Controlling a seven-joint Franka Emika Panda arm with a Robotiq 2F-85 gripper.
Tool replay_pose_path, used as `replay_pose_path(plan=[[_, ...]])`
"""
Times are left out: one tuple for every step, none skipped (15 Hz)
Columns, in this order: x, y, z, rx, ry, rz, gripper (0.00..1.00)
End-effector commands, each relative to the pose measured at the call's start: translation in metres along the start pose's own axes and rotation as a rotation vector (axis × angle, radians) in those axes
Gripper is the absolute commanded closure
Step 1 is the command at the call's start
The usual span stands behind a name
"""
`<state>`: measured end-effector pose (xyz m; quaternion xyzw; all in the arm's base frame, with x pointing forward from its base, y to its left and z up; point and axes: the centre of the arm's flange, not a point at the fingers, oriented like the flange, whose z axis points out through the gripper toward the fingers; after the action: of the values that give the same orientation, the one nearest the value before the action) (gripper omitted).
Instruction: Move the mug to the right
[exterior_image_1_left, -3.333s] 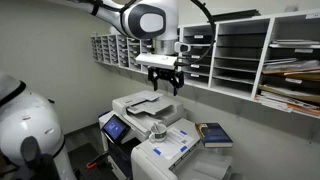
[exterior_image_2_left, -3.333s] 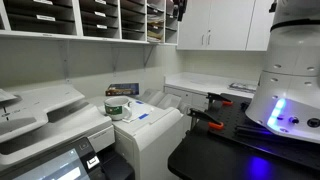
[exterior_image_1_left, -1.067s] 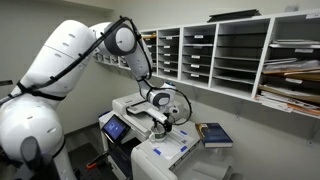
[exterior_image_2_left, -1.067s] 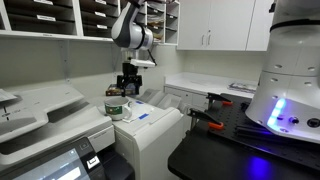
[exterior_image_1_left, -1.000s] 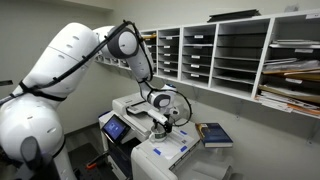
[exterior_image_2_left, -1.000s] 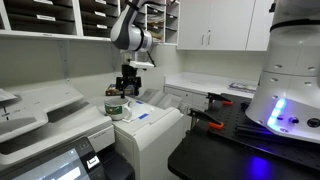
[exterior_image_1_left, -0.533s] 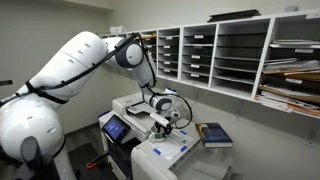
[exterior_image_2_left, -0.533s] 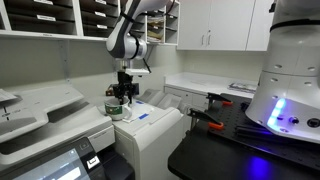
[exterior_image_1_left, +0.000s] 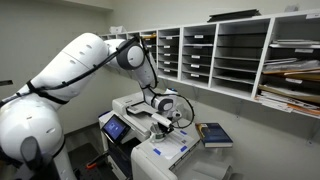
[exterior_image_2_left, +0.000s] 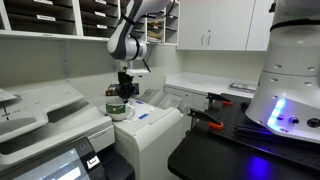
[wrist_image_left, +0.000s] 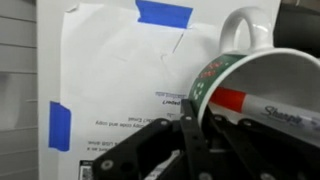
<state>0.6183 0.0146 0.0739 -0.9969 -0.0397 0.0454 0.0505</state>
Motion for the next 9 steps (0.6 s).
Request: replay_pose_path(plan=[[0.008, -0.002, 0.0, 0.006, 0.009, 0.022, 0.98], [0.008, -0.003, 0.0, 0.011, 0.015, 0.03, 0.97], [0.009, -0.003, -0.001, 0.008, 0.026, 0.043, 0.97], [0.009, -0.004, 0.0, 0.008, 0.033, 0.054, 0.97], [0.01, -0.005, 0.0, 0.008, 0.041, 0.065, 0.97], [0.01, 0.009, -0.021, 0.013, 0.044, 0.089, 0.97], [0.012, 0.015, -0.026, 0.003, 0.061, 0.101, 0.97], [0.016, 0.026, -0.034, -0.006, 0.078, 0.122, 0.97], [0.021, 0.037, -0.039, 0.0, 0.092, 0.134, 0.97]])
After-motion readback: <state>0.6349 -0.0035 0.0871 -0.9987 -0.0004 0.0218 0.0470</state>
